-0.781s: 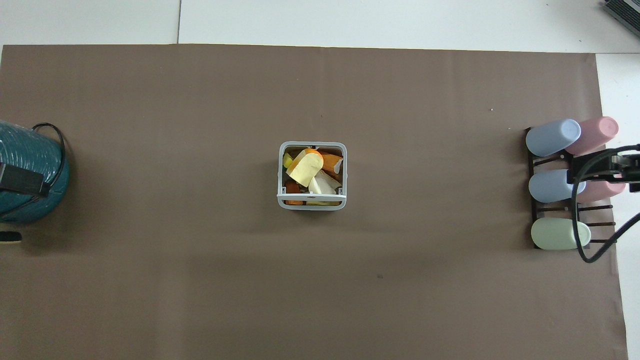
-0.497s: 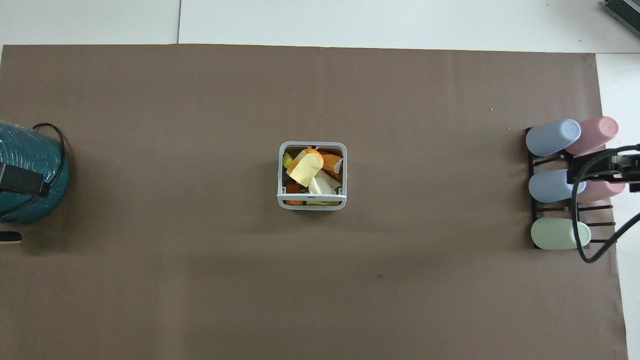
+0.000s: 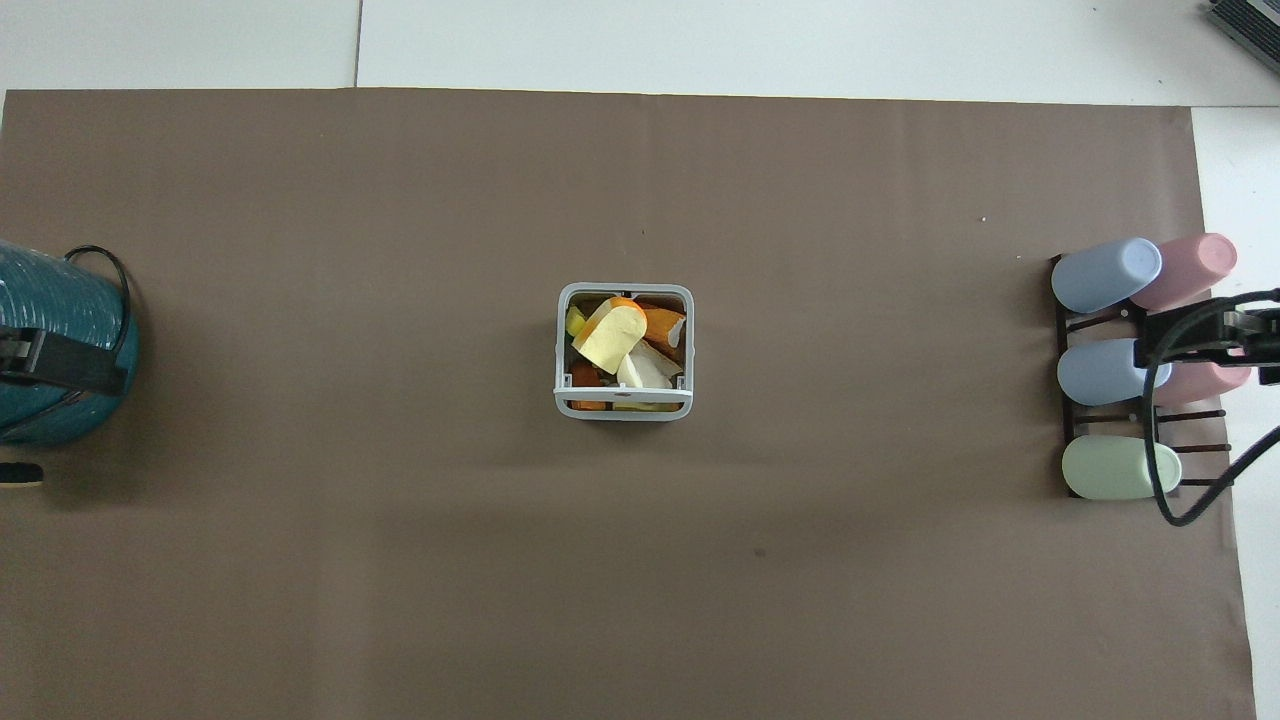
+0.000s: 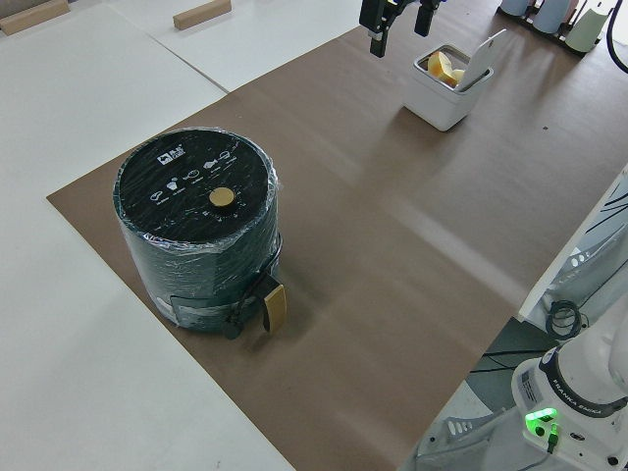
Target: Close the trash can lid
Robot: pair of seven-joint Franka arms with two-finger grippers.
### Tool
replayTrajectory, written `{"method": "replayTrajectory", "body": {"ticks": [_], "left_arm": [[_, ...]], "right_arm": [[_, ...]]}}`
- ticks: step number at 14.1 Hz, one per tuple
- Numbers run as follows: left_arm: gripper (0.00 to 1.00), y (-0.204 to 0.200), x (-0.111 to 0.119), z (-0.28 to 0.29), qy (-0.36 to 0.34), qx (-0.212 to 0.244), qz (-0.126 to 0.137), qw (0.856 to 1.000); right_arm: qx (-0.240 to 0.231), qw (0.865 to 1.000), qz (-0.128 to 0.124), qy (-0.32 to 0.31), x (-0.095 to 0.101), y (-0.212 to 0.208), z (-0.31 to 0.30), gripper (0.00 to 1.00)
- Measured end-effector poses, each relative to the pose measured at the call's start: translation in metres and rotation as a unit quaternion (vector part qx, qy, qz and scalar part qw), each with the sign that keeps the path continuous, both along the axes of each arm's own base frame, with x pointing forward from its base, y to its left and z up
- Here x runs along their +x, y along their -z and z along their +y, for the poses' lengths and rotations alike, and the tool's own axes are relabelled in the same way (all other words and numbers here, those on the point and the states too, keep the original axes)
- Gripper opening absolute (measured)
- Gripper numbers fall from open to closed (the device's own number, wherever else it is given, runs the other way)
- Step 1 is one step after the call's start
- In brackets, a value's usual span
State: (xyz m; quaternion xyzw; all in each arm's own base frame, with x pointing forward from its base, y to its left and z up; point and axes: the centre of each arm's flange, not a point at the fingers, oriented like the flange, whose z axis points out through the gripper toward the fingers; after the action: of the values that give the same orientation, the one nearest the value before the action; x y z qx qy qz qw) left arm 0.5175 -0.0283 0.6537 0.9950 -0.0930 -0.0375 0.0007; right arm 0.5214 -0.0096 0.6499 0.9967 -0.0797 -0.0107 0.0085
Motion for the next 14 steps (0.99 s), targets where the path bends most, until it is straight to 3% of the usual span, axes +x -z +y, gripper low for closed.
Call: {"method": "replayTrajectory", "body": {"ticks": [6,10,14], "left_arm": [[1.00,-0.003,0.001,-0.020,-0.002,-0.009,-0.013,1.000],[1.00,-0.002,-0.006,-0.087,-0.010,-0.015,-0.023,1.000],[1.00,0.016,-0.021,-0.163,0.027,-0.025,-0.050,0.998]], "right_arm": [[0.000,1.000,0.000,0.000,0.000,0.000,0.000,1.00],[0.000,1.000,0.000,0.000,0.000,0.000,0.000,1.00],[0.000,1.000,0.000,0.000,0.000,0.000,0.000,1.00]]}}
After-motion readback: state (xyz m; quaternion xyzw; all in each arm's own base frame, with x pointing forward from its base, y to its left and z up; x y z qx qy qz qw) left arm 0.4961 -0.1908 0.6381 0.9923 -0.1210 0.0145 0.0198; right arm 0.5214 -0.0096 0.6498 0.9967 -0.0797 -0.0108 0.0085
